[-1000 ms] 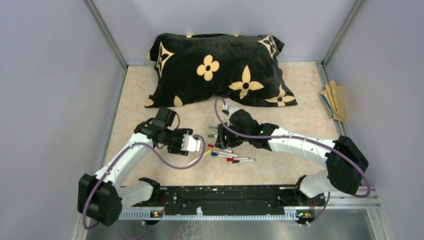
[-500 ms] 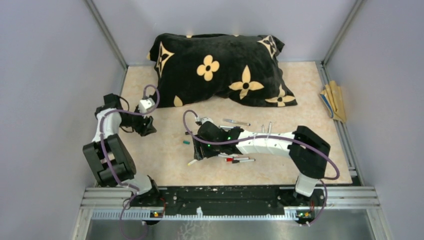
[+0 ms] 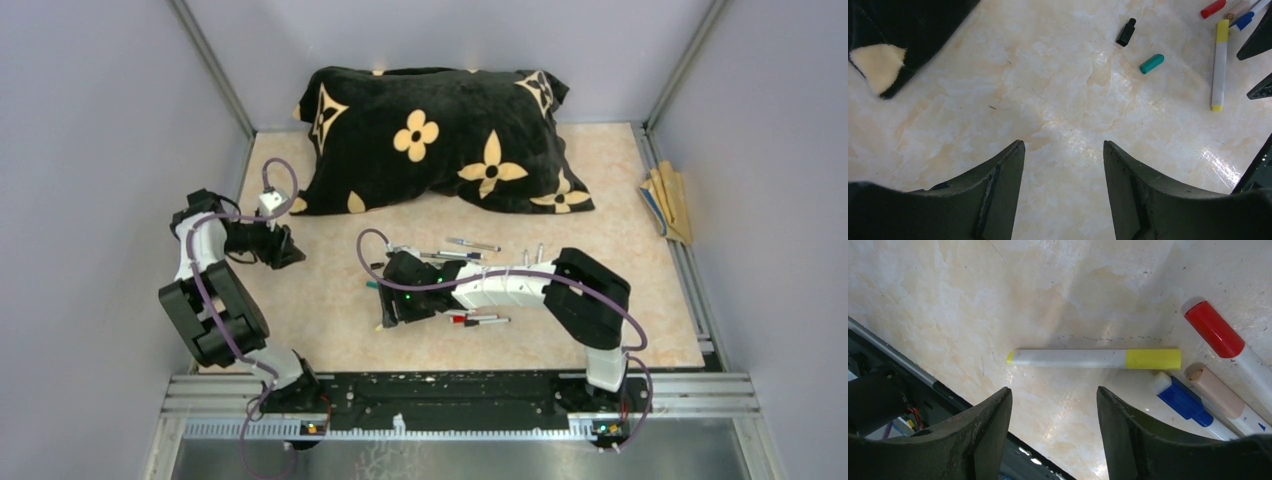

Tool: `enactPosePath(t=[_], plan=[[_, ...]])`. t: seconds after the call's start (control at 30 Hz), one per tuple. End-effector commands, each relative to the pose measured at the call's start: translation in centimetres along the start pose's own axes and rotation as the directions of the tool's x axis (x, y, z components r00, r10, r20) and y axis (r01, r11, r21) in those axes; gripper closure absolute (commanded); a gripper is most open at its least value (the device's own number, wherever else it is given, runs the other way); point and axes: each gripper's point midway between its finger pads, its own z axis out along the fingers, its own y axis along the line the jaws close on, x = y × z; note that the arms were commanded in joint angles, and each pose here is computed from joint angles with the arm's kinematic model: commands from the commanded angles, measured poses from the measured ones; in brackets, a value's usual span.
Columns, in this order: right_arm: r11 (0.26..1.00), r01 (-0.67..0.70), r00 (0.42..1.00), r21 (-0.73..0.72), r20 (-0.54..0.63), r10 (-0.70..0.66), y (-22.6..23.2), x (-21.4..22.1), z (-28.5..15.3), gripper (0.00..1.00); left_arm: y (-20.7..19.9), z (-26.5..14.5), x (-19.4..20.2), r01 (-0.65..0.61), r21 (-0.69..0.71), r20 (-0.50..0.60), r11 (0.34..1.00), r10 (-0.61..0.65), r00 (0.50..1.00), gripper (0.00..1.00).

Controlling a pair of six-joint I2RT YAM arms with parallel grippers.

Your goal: Open the pen caps

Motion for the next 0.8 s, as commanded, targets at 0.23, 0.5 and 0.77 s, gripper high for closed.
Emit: enactPosePath(t=[0.23, 0.5, 0.77], plan=[[0.995, -0.087, 0.992, 0.058, 0.097, 0.081, 0.0, -1.8, 0.8, 0.32, -1.5, -1.2, -2.6, -0.082, -0.004, 0.08, 0.997, 0.082, 0.993, 0.34], [0.988, -0.033, 0.993, 0.151, 0.12, 0.015, -0.8, -3.1, 2.1, 0.32, -1.8, -1.4, -2.8, -0.102, -0.009, 0.086, 0.995, 0.102, 0.991, 0.34], [0.975, 0.031, 0.987, 0.219, 0.149, -0.065, -1.7, -4.4, 2.5, 0.38, -1.7, -1.6, -3.5, -0.106, -0.007, 0.103, 0.994, 0.106, 0.989, 0.34]])
